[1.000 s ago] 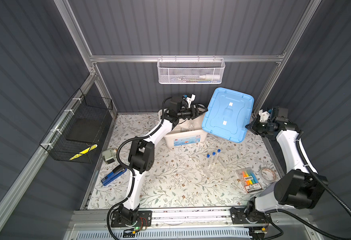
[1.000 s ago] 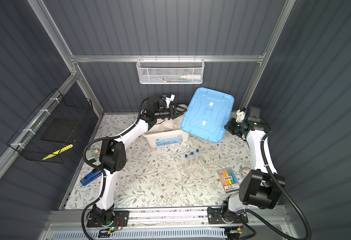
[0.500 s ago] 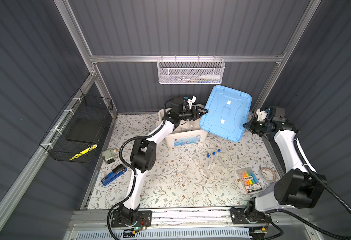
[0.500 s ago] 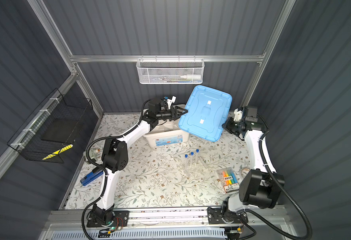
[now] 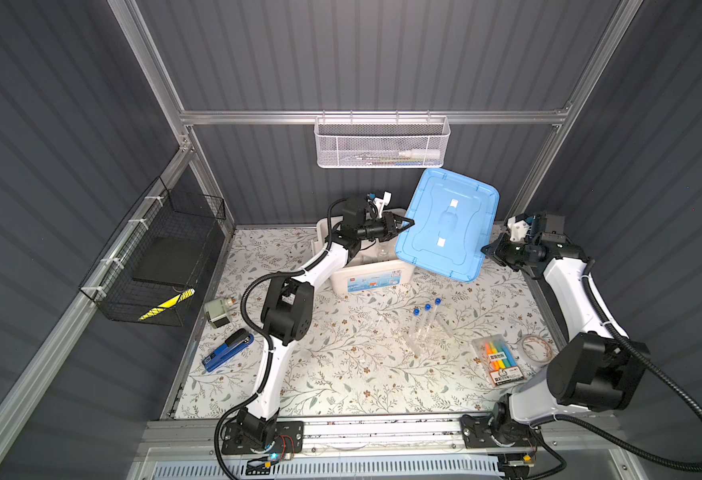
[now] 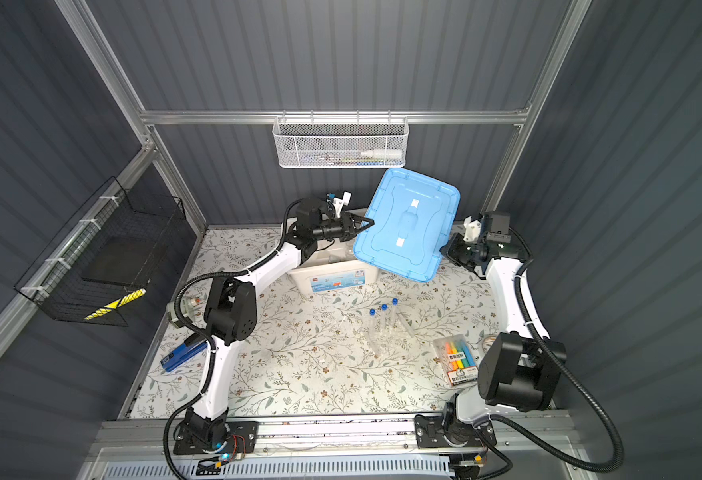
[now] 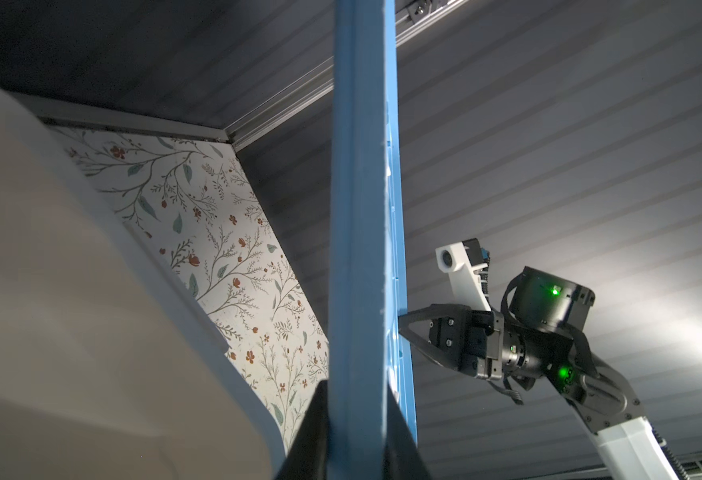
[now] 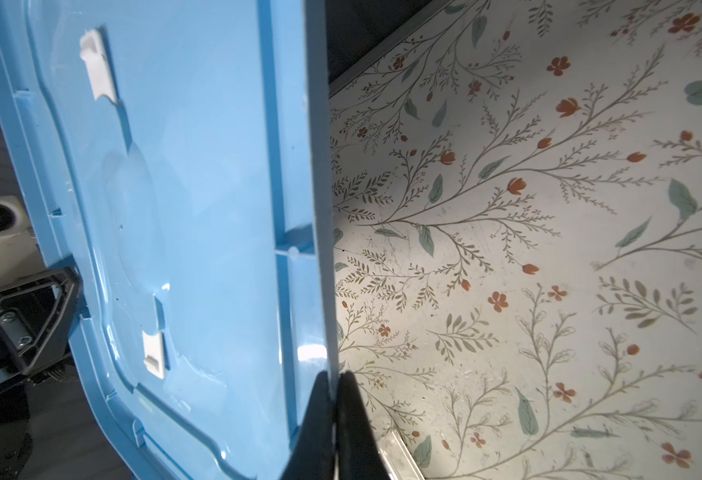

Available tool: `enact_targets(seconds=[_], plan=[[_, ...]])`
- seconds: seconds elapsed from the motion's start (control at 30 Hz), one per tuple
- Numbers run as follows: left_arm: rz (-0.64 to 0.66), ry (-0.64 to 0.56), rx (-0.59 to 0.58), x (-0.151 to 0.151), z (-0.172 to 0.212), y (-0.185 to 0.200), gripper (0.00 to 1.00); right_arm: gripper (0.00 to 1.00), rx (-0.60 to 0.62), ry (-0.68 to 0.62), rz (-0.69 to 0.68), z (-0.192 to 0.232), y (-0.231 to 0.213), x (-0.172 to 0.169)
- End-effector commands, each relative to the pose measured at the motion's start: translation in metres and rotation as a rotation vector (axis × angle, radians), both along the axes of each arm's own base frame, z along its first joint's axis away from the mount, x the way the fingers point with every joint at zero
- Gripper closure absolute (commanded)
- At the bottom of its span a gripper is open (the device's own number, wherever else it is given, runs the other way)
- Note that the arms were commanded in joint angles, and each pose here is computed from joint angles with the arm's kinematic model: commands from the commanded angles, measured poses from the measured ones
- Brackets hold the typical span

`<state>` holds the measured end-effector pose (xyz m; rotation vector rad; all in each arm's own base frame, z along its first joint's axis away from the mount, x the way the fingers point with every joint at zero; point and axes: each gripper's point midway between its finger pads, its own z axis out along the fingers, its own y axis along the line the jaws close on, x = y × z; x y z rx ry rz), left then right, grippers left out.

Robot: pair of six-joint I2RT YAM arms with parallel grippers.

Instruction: Organize the chemistry lab equipment

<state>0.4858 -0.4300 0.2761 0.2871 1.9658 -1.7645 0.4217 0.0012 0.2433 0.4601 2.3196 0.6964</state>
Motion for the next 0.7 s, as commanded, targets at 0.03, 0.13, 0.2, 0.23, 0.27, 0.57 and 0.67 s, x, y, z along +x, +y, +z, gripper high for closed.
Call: enact_targets(seconds=[0.03, 0.13, 0.2, 0.23, 0.27, 0.57, 0.67], plan=[[-0.01, -0.015, -0.038, -0.005, 0.011, -0.002, 0.89, 0.98, 0.032, -0.049, 0.057, 0.008, 0.011, 0.005], [0.004, -0.004, -0.054, -0.003, 0.014, -0.001, 0.93, 0.93, 0.038, -0.06, 0.058, 0.007, 0.01, 0.006], [0.01, 0.007, -0.084, -0.003, 0.017, -0.001, 0.96, 0.87, 0.048, -0.071, 0.055, 0.008, 0.009, 0.006], [0.011, 0.017, -0.099, -0.002, 0.018, -0.001, 0.96, 0.82, 0.051, -0.074, 0.051, 0.008, 0.007, 0.006], [0.009, 0.02, -0.111, -0.003, 0.019, -0.001, 0.97, 0.77, 0.055, -0.081, 0.048, 0.009, 0.005, 0.006], [0.026, 0.025, -0.121, -0.004, 0.021, -0.001, 0.99, 0.45, 0.146, -0.179, 0.053, 0.014, -0.007, 0.009], [0.032, 0.039, -0.102, -0.003, 0.016, -0.002, 0.99, 0.4, 0.179, -0.21, 0.072, 0.019, -0.004, 0.01]])
